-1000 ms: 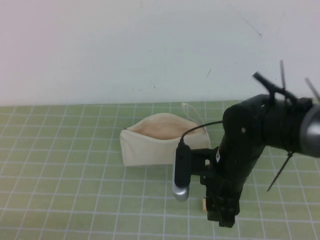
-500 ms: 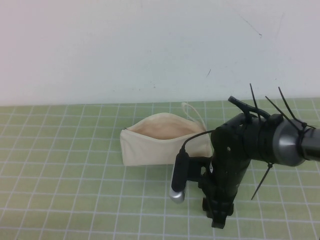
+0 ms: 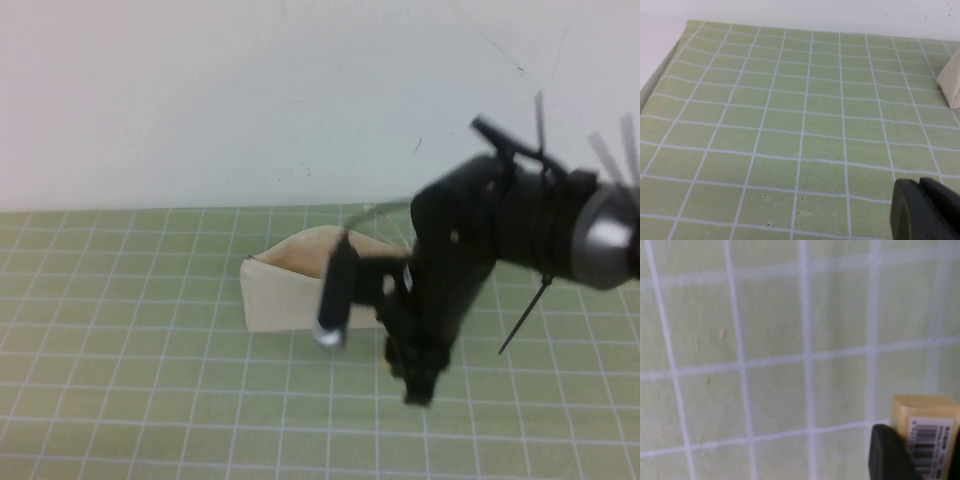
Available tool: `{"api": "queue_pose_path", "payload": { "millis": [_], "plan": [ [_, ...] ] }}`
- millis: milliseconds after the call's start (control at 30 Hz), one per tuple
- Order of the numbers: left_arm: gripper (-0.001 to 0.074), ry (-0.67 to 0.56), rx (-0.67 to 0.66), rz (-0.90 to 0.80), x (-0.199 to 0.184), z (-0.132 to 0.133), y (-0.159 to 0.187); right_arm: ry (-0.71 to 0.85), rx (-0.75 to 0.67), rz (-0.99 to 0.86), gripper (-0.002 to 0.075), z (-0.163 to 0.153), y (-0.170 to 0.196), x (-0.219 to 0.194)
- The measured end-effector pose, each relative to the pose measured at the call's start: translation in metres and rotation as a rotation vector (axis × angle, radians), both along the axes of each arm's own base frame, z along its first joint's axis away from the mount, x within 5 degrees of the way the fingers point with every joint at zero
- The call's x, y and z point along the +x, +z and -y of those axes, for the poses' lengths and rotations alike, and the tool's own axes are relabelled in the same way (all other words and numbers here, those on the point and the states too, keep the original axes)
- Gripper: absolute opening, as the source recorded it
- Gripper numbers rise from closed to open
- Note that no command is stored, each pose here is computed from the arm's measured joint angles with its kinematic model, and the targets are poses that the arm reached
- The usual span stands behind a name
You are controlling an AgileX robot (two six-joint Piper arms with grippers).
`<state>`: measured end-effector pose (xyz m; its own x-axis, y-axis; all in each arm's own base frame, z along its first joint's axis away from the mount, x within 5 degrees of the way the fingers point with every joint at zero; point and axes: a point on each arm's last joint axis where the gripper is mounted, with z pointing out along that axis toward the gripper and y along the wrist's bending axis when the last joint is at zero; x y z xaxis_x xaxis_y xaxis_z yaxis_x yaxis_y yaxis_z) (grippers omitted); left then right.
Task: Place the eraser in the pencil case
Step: Pick up the eraser from the table, then place the eraser on the pencil case
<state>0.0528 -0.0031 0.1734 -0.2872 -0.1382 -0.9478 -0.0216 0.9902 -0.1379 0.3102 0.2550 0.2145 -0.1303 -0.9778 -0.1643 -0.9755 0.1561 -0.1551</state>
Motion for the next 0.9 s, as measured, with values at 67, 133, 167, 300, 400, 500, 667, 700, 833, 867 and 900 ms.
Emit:
{"api": "queue_pose_path", "payload": {
  "millis": [67,133,167,300,400,500,667,700,833,867,900],
  "plan": [
    [-0.0004,0.0,0.0,0.0,0.0,0.0,0.0,0.01,0.055,0.065,0.0209,-0.006,0.024,0.001],
    [-0.0004,0.0,0.0,0.0,0.0,0.0,0.0,0.014,0.116,0.139,0.0209,-0.012,0.042,0.006],
    [-0.0004,0.0,0.0,0.0,0.0,0.0,0.0,0.016,0.15,0.187,0.0209,-0.015,0.049,0.01],
    [-0.0004,0.0,0.0,0.0,0.0,0.0,0.0,0.012,0.267,0.339,0.0209,-0.028,0.062,0.026],
    [-0.0004,0.0,0.0,0.0,0.0,0.0,0.0,-0.019,0.336,0.405,0.0209,-0.036,0.056,0.039],
    [-0.0004,0.0,0.0,0.0,0.0,0.0,0.0,-0.056,0.355,0.409,0.0209,-0.042,0.043,0.051],
    [-0.0004,0.0,0.0,0.0,0.0,0.0,0.0,-0.145,0.362,0.366,0.0321,-0.045,0.019,0.065],
    [-0.0004,0.0,0.0,0.0,0.0,0.0,0.0,-0.16,0.364,0.359,0.0368,-0.045,0.017,0.067],
    [-0.0004,0.0,0.0,0.0,0.0,0.0,0.0,-0.204,0.373,0.343,0.0463,-0.043,0.017,0.067],
    [-0.0004,0.0,0.0,0.0,0.0,0.0,0.0,-0.212,0.369,0.335,0.046,-0.042,0.018,0.066],
    [-0.0004,0.0,0.0,0.0,0.0,0.0,0.0,-0.223,0.371,0.33,0.0445,-0.041,0.023,0.065]
  ]
}}
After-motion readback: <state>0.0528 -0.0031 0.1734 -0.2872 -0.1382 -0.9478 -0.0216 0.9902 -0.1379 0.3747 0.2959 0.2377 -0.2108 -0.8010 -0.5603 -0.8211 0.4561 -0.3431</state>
